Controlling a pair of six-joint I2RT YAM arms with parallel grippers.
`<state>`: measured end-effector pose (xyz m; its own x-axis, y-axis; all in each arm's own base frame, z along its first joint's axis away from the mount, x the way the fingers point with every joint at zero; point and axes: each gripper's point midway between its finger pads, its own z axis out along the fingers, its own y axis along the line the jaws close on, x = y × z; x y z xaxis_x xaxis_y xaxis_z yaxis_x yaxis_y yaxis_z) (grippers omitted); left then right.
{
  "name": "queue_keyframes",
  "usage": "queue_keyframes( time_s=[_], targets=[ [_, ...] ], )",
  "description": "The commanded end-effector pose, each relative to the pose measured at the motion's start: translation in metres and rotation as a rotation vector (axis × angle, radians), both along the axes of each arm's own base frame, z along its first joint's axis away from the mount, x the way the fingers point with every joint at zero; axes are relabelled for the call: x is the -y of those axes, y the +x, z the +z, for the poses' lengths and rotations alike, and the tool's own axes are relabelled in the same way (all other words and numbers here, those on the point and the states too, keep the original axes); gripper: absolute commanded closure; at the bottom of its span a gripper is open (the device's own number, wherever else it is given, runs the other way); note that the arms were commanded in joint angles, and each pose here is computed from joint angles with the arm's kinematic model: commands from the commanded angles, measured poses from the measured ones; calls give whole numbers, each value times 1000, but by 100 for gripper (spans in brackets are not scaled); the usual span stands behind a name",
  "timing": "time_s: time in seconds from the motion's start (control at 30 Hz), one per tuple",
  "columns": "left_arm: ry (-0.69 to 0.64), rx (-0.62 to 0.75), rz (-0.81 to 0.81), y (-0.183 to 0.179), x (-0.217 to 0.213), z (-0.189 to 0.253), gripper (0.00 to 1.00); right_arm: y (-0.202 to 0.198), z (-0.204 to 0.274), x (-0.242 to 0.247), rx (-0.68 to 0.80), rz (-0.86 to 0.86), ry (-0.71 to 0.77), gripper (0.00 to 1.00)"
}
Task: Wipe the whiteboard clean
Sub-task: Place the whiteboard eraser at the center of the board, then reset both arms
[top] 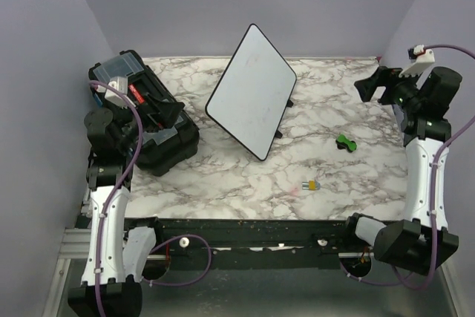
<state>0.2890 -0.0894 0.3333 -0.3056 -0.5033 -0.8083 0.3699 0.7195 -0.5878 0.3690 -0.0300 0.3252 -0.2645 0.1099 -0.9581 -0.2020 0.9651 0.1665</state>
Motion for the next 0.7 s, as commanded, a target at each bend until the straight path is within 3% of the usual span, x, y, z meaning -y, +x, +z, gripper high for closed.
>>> queue_keyframes(
  time_s=[0.0, 0.13, 0.3, 0.47, 0.67],
  targets=[
    [107, 9, 123, -11, -21, 4, 1, -18, 29, -16, 55, 25, 63, 0],
    [122, 21, 135, -16, -23, 0, 1, -17, 29, 4, 45, -162, 162, 0],
    [132, 20, 126, -20, -22, -1, 1, -27, 26, 21, 70, -284, 143, 0],
    [150, 39, 132, -22, -23, -3, 1, -32, 13, 20, 58, -281, 127, 0],
    [193, 81, 176, -21, -31, -26, 1, -26, -23, -2, 45, -129, 131, 0]
  ],
)
